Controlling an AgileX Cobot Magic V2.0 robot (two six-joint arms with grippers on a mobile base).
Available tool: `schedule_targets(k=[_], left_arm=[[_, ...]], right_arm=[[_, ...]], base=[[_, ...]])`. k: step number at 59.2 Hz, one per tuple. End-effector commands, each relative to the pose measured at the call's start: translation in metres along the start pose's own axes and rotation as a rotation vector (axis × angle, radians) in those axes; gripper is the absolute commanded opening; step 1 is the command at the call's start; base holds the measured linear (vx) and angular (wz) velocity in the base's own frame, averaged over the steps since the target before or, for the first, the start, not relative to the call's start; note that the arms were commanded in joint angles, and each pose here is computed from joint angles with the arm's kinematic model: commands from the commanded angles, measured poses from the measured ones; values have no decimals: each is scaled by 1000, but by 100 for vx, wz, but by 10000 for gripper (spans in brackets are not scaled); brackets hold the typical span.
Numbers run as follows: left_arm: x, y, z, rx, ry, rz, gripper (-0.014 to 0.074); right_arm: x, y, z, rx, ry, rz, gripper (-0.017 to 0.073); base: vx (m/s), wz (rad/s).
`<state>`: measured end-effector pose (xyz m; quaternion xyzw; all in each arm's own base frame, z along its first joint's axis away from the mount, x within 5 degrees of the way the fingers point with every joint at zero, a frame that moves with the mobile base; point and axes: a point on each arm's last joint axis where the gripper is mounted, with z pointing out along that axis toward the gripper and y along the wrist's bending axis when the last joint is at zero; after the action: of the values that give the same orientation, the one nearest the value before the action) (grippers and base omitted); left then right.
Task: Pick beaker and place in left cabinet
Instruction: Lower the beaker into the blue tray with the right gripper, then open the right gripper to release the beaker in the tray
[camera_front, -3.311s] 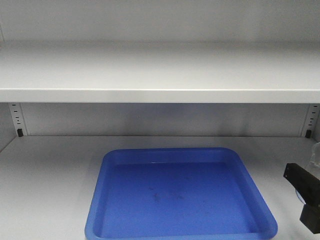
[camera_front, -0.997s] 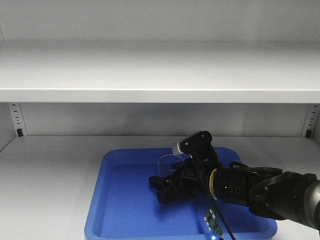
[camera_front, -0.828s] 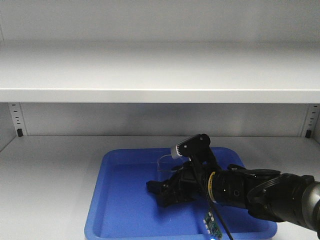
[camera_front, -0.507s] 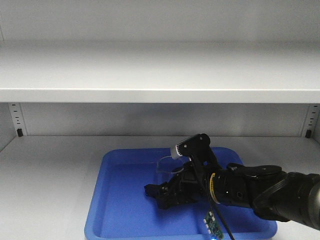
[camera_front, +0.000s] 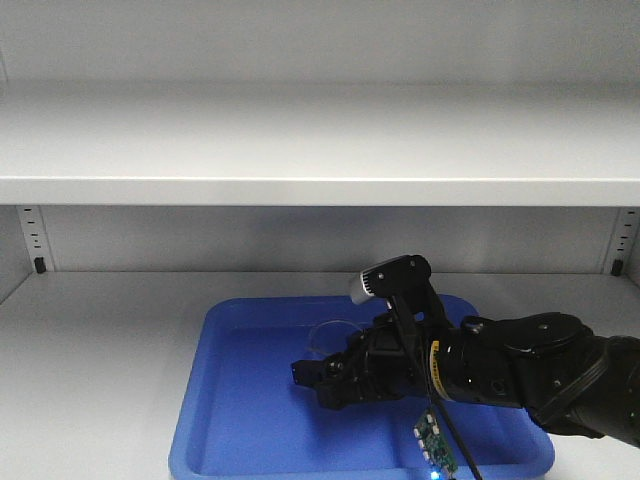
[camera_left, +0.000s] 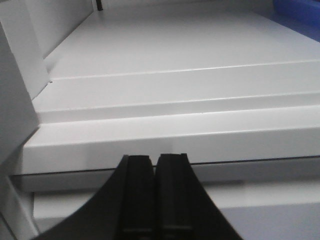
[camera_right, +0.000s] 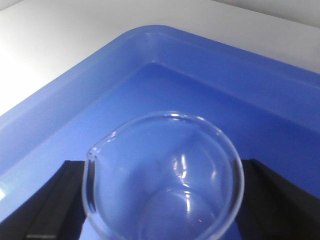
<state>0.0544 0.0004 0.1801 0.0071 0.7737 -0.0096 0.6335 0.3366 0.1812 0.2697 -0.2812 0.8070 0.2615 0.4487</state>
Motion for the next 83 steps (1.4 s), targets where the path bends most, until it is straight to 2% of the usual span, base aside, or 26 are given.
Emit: schedule_targets(k=[1, 32, 61, 67, 71, 79, 83], left_arm=[[-11, -1, -2, 16, -102, -5, 4], [-11, -1, -2, 16, -102, -5, 4], [-11, -1, -2, 16, -102, -5, 4], [-11, -1, -2, 16, -102, -5, 4], [-11, -1, -2, 16, -102, -5, 4], [-11, -1, -2, 16, -102, -5, 4], [-11, -1, -2, 16, -102, -5, 4]], right_arm=[[-20, 5, -17, 18, -58, -59, 578], [-31, 7, -31, 49, -106, -75, 578], [-48, 17, -55, 58, -176, -114, 561], [-51, 20, -63, 59, -195, -119, 492], [-53, 23, -69, 59, -207, -114, 404], [-44, 23, -78, 97, -205, -96, 167], [-32, 23, -82, 125, -188, -85, 0]], base=[[0, 0], [0, 0], [0, 0], [0, 0], [0, 0], [0, 0], [0, 0]])
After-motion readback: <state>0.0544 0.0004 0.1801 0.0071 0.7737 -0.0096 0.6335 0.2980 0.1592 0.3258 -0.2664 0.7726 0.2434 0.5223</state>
